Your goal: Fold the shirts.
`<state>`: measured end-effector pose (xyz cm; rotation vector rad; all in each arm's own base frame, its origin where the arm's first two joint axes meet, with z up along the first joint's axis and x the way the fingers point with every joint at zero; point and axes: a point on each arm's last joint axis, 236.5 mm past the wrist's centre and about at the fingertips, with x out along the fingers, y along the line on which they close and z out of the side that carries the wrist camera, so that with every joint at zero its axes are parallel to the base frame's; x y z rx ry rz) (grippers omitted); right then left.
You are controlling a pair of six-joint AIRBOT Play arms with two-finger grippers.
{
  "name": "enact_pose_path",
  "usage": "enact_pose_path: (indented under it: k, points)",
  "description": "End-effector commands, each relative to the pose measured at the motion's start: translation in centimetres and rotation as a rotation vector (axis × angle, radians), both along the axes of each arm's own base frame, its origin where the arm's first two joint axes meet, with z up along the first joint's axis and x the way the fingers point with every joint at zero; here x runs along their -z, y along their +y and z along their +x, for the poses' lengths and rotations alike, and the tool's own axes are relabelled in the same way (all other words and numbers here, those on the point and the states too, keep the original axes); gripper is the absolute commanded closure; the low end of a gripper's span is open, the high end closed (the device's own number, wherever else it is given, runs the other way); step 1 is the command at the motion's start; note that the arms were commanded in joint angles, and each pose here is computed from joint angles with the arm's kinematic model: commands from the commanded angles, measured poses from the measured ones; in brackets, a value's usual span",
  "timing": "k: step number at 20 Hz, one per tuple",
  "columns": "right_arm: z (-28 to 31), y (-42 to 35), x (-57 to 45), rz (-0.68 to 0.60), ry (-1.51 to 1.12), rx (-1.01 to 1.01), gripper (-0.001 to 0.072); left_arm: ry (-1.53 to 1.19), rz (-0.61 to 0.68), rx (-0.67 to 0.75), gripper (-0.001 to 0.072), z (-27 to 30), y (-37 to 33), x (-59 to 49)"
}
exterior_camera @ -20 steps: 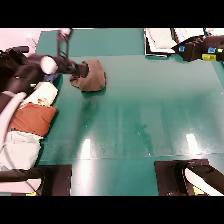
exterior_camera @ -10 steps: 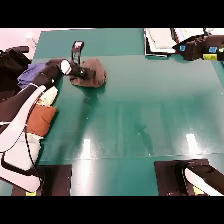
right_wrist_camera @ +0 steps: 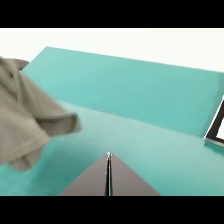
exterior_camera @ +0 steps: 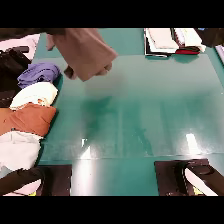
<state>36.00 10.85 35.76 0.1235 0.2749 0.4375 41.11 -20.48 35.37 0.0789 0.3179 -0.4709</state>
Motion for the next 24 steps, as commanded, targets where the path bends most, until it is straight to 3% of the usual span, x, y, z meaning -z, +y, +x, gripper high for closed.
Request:
enact_pose_path:
  k: [1,5,6,7,10,15,20,24]
  points:
    - [-0.1,-1.1,-1.6,-0.007,-0.023,0.024,0.0697,0.075,0.068,0.133,0.0684,-5.9,-3.2,1.0]
    - [0.6,-2.7,-3.6,-0.044,-0.010,0.042,0.0697,0.261,0.108,0.344,0.0671,-8.7,-12.5,10.2]
    - [0.7,-2.9,-4.0,-0.053,-0.005,0.043,0.0697,0.305,0.108,0.412,0.0370,-9.7,-15.1,12.6]
    - [0.8,-2.9,-4.1,-0.062,0.004,0.037,0.0697,0.332,0.101,0.445,0.0117,-10.0,-16.9,14.4]
    - [0.9,-2.4,-3.9,-0.082,0.039,0.006,0.0697,0.288,0.128,0.363,0.0121,-6.1,-15.6,15.4]
    - [1.3,-1.8,-1.6,-0.087,0.101,-0.021,0.0696,0.540,0.060,-0.036,0.0121,1.4,-0.1,20.2]
    - [1.6,-1.9,0.6,-0.075,0.144,-0.015,0.0696,0.966,0.091,-0.058,0.0120,-5.3,4.1,33.0]
    - [1.6,-1.8,1.8,-0.077,0.176,-0.020,0.0697,1.144,-0.060,-0.001,0.0120,-10.6,1.1,39.4]
